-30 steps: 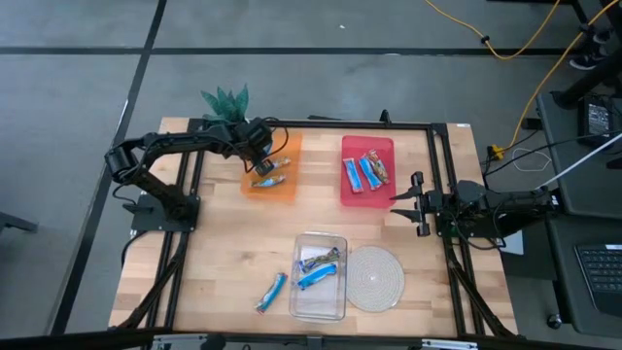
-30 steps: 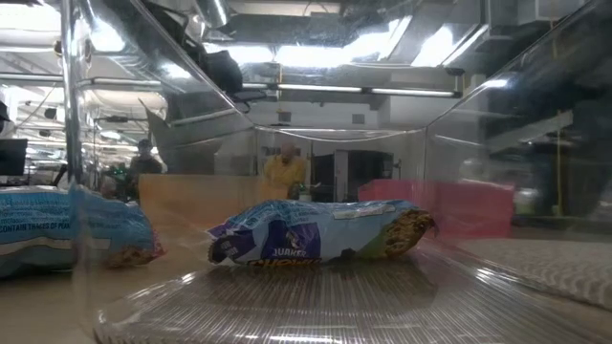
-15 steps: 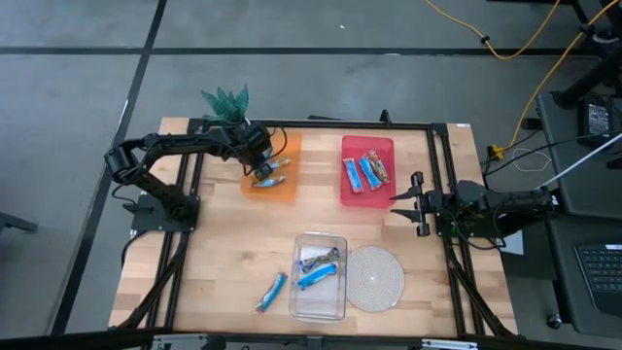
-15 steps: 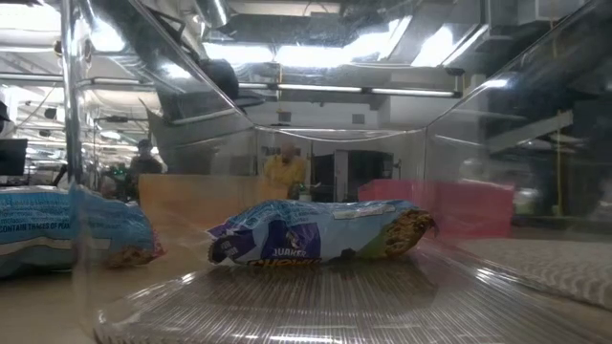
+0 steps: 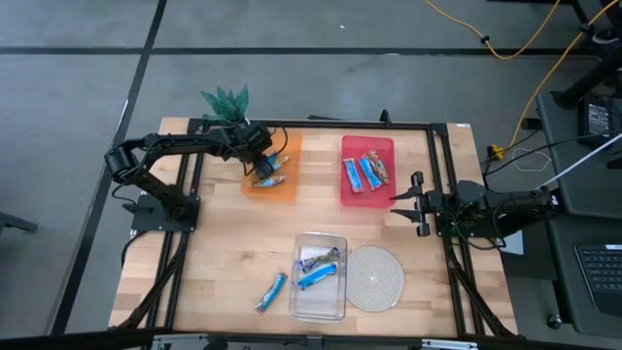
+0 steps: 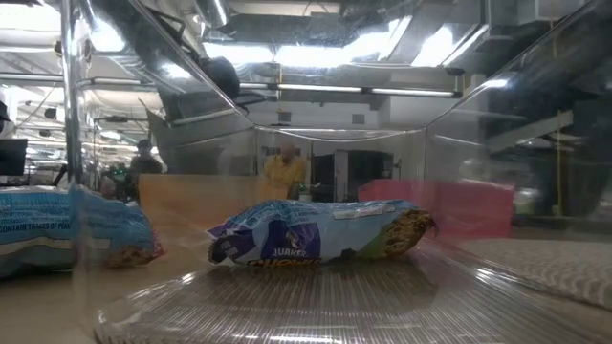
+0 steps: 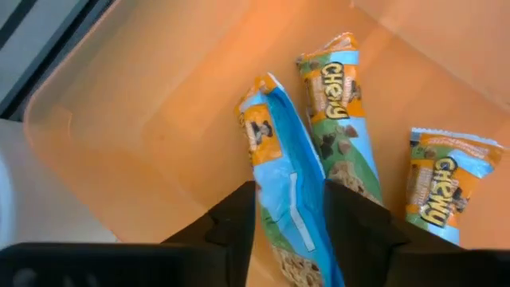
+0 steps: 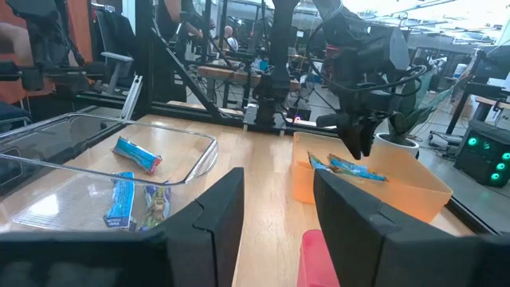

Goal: Pick and place Granola Bars by type
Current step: Put the red granola bar into the red bin

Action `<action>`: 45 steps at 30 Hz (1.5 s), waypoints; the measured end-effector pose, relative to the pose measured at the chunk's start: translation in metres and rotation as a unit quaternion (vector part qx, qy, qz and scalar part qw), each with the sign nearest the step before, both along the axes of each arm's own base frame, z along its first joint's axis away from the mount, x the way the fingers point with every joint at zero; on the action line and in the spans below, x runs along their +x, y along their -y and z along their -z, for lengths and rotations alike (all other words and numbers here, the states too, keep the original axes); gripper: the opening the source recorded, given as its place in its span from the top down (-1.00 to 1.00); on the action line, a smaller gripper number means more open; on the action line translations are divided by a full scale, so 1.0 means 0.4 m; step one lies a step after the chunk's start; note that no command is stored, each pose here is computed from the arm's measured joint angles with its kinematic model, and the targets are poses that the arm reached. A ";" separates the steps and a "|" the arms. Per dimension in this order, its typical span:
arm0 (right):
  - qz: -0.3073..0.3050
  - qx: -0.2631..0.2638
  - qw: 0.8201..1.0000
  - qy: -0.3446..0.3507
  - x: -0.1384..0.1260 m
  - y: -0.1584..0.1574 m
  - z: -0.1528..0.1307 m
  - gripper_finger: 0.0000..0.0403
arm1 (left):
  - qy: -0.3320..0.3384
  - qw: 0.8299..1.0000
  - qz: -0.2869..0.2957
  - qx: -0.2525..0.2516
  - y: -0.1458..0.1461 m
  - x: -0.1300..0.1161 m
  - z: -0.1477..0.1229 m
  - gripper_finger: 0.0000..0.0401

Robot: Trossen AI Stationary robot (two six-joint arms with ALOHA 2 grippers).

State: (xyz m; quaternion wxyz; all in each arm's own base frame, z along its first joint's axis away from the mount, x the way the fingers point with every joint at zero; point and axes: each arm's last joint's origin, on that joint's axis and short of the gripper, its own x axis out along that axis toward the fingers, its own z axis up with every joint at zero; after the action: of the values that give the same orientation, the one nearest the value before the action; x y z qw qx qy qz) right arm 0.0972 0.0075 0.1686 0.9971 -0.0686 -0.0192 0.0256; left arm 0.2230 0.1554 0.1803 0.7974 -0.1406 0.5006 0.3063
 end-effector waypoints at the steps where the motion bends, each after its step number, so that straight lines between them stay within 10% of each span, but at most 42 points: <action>1: 0.000 0.000 1.000 0.000 0.000 0.000 0.000 0.23 | 0.000 1.000 0.003 -0.004 0.002 0.001 -0.001 0.29; 16: 0.000 0.000 1.000 0.000 0.000 0.000 0.000 0.23 | -0.029 0.990 0.086 -0.108 0.089 0.056 -0.106 0.19; 45: 0.000 0.000 1.000 0.000 0.000 0.000 0.000 0.23 | 0.020 0.935 0.322 -0.148 0.604 0.122 -0.309 0.23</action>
State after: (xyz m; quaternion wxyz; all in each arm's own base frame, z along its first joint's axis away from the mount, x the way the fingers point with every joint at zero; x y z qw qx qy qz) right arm 0.0972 0.0074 0.1686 0.9971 -0.0686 -0.0192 0.0255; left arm 0.2716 -0.0861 0.3037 0.8333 -0.0945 0.5427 -0.0470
